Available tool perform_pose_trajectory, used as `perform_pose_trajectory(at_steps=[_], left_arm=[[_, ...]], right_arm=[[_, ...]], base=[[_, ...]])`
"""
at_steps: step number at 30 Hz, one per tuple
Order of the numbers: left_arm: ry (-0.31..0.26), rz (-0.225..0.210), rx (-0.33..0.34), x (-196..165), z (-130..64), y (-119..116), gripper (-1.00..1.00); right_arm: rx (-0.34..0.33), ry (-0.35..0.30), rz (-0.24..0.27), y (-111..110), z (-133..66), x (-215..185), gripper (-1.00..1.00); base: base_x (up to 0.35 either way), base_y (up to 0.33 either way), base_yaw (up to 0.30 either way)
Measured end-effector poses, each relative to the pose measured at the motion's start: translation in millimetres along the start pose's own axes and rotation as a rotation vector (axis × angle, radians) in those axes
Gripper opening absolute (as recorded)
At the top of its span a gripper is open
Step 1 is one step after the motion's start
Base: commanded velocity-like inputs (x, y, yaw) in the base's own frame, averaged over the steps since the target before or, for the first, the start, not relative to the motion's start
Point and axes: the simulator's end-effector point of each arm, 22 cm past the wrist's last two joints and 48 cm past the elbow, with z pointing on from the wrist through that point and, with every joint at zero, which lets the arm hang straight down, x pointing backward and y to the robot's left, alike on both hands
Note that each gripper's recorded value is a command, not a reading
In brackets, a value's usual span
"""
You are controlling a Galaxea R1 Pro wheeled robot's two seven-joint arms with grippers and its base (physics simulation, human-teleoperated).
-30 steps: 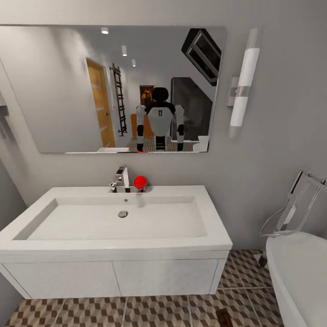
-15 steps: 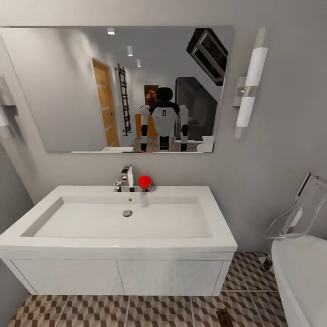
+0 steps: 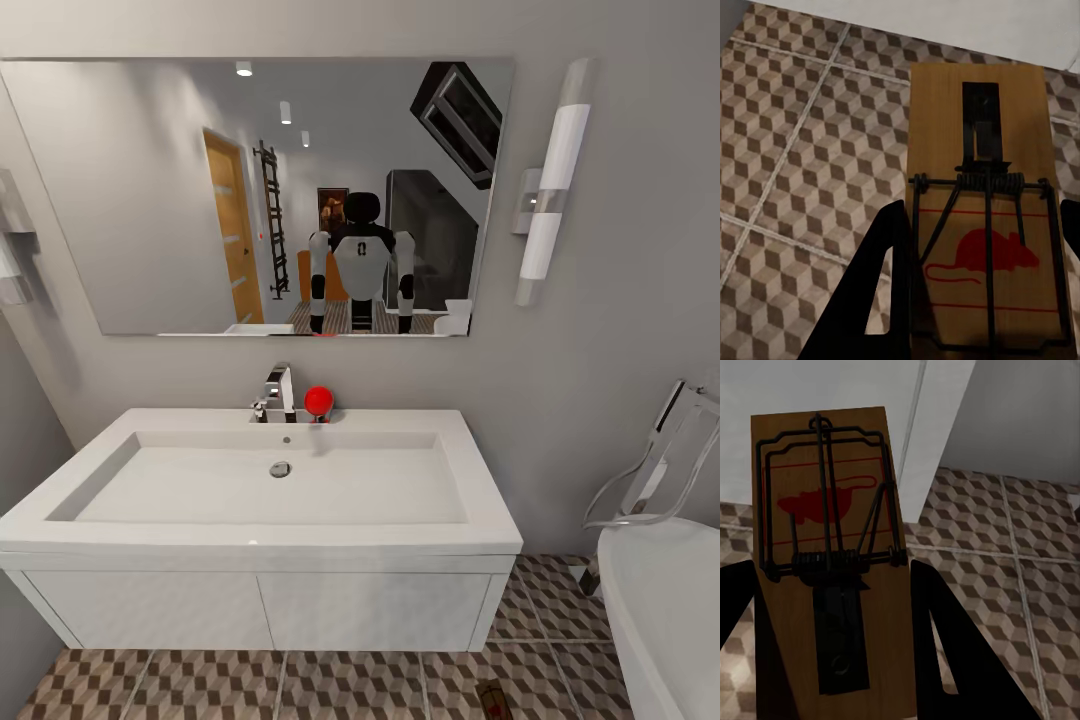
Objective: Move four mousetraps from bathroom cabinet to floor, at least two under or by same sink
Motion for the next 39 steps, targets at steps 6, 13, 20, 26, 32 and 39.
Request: perform_pose_trajectory(at_steps=[6, 13, 20, 26, 32, 39], left_arm=[[0.001, 0.000, 0.000, 0.2, 0.0, -0.2, -1.00], [0.001, 0.000, -0.001, 0.3, 0.0, 0.1, -1.00], [0.001, 0.001, -0.002, 0.0, 0.1, 1.1, -1.00], [-0.001, 0.002, -0.003, -0.7, 0.3, 2.9, -1.00], [0.000, 0.002, -0.002, -0.4, 0.3, 2.1, -1.00], [0.000, 0.001, -0.003, -0.3, 0.3, 2.1, -1.00]], right_arm=[[-0.004, 0.001, -0.001, 0.9, -0.1, 0.3, -1.00], [-0.005, 0.002, -0.003, -0.4, 0.0, 0.5, -1.00], [-0.001, 0.001, -0.004, -2.2, -0.1, 0.7, -1.00], [0.005, 0.002, -0.002, -3.3, -0.4, 0.8, -1.00], [0.006, 0.002, -0.001, -3.9, -0.1, 0.7, -1.00], [0.006, 0.003, -0.002, -3.7, 0.0, 1.0, -1.00]], base=[[0.000, 0.000, 0.000], [0.000, 0.000, 0.000], [0.015, 0.000, 0.000], [0.191, 0.074, 0.000], [0.143, 0.073, 0.000], [0.008, 0.004, 0.000]])
